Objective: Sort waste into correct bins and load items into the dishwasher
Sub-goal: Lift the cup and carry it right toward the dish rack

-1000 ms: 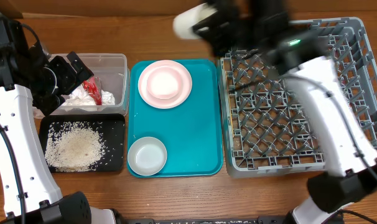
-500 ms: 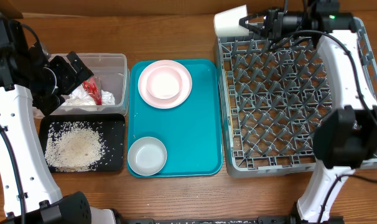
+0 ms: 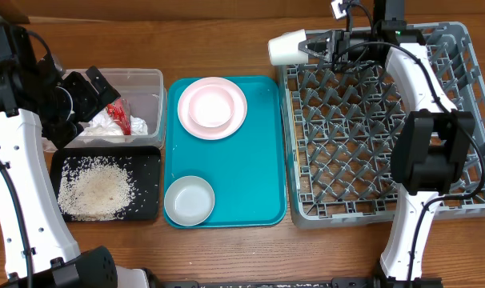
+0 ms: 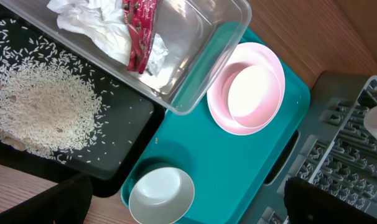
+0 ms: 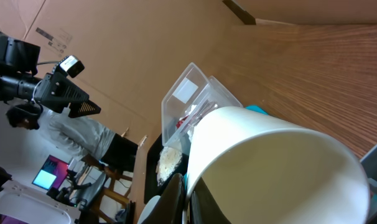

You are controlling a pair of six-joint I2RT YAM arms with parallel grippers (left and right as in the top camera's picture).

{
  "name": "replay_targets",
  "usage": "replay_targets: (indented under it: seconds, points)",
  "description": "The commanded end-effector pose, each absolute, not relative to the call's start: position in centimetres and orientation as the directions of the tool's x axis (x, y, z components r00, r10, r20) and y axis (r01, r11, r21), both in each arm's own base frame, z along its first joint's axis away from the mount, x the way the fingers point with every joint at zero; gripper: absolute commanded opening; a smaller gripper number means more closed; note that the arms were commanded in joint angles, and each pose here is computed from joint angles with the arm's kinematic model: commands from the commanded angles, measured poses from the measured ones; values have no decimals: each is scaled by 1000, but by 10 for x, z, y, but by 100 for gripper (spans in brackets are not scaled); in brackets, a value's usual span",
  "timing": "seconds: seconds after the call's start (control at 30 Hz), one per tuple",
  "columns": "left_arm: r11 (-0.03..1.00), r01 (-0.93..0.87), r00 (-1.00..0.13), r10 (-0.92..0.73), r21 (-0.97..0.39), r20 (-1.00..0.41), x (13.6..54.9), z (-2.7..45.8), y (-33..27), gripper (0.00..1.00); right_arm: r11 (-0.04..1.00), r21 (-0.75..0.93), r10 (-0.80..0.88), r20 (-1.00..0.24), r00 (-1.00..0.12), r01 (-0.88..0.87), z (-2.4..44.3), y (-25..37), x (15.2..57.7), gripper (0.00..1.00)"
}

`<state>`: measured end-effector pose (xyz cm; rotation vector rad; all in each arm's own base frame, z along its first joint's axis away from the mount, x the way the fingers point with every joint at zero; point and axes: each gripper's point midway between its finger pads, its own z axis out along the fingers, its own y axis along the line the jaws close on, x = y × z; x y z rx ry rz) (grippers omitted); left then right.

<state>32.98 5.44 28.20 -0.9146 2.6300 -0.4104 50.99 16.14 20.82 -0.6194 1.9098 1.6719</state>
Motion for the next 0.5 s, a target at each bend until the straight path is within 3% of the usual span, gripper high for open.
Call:
replay_targets:
  seconds: [0.0, 0.17, 0.47]
  points:
    - [763, -526, -746, -626, -376, -226, 331, 287, 55, 100, 112, 756, 0, -648, -761, -644, 209, 163, 507, 4]
    - [763, -526, -746, -626, -376, -226, 331, 287, 55, 100, 197, 777, -10, -609, -793, -598, 193, 161, 511, 4]
    - [763, -526, -746, -626, -376, -226, 331, 287, 55, 100, 234, 795, -15, -573, -819, -560, 174, 159, 509, 4]
